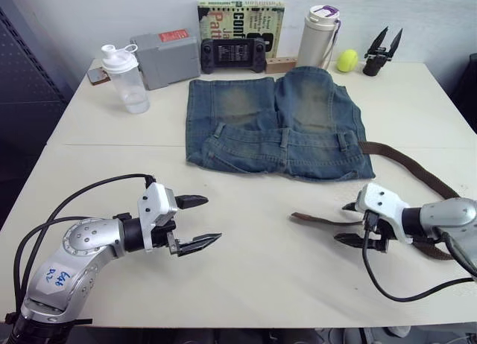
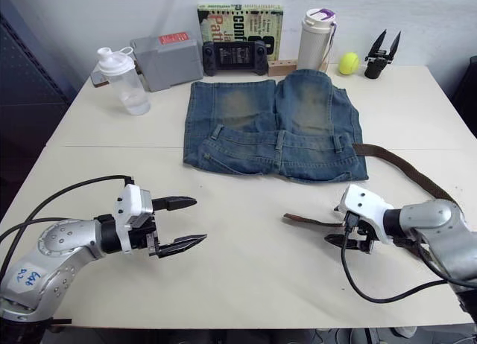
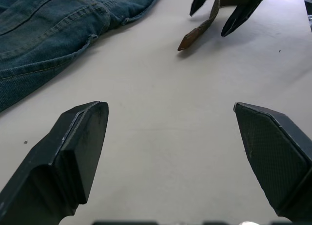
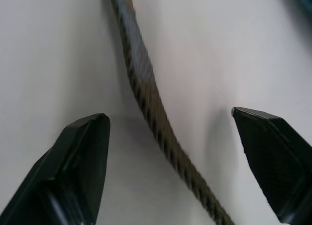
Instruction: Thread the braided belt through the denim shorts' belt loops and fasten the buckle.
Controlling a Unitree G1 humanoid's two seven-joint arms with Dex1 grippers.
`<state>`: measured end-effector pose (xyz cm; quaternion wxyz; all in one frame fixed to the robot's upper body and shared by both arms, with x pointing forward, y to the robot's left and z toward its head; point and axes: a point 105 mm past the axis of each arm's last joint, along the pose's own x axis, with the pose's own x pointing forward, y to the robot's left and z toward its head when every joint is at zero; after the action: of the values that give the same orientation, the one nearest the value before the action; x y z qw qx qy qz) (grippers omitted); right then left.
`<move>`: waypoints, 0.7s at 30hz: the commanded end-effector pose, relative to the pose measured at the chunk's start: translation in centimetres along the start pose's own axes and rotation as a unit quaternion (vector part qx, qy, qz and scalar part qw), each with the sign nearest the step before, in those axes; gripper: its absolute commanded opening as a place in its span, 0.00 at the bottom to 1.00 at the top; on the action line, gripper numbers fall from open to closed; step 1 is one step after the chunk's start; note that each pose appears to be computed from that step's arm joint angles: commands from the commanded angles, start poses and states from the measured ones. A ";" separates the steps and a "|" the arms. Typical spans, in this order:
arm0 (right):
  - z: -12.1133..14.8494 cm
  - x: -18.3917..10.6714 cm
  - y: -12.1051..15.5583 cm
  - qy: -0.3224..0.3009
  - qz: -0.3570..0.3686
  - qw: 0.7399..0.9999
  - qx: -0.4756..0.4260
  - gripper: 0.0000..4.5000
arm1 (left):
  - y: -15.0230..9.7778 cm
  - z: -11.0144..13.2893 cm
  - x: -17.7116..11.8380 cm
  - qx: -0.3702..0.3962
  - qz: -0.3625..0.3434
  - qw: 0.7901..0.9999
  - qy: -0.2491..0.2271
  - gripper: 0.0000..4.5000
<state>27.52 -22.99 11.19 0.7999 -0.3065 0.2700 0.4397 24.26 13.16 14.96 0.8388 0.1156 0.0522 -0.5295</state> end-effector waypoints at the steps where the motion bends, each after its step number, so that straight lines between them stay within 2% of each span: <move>1: 0.1 0.0 -0.3 0.003 -0.008 1.000 -0.020 0.60 | -0.4 0.9 0.0 0.022 0.001 1.000 -0.013 1.00; 6: -0.6 0.1 -0.1 0.010 -0.003 1.000 -0.026 0.05 | -0.4 0.8 -0.2 0.022 0.004 1.000 -0.013 1.00; 7: -0.6 0.1 -0.1 0.009 -0.001 1.000 -0.027 0.00 | -0.3 0.8 -0.2 0.022 0.005 1.000 -0.012 1.00; 10: 0.0 0.4 0.4 -0.007 0.010 0.999 -0.034 0.00 | 0.3 1.0 -0.5 0.010 0.001 1.000 -0.017 1.00; 14: 3.9 0.5 1.6 -0.075 0.037 0.995 -0.059 0.00 | 2.8 2.4 -0.4 0.016 -0.008 0.999 -0.037 1.00; 17: 6.5 0.5 2.7 -0.107 0.063 0.989 -0.083 0.00 | 3.5 3.5 1.0 0.027 -0.044 0.997 -0.049 1.00; 21: 9.3 0.5 4.0 -0.133 0.088 0.981 -0.114 0.00 | 2.8 4.6 3.8 0.045 -0.122 0.990 -0.059 1.00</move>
<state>26.69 -16.42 14.64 0.7663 -0.3050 0.1642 0.5412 28.49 12.04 19.03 0.8034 0.1095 -0.0005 -0.5853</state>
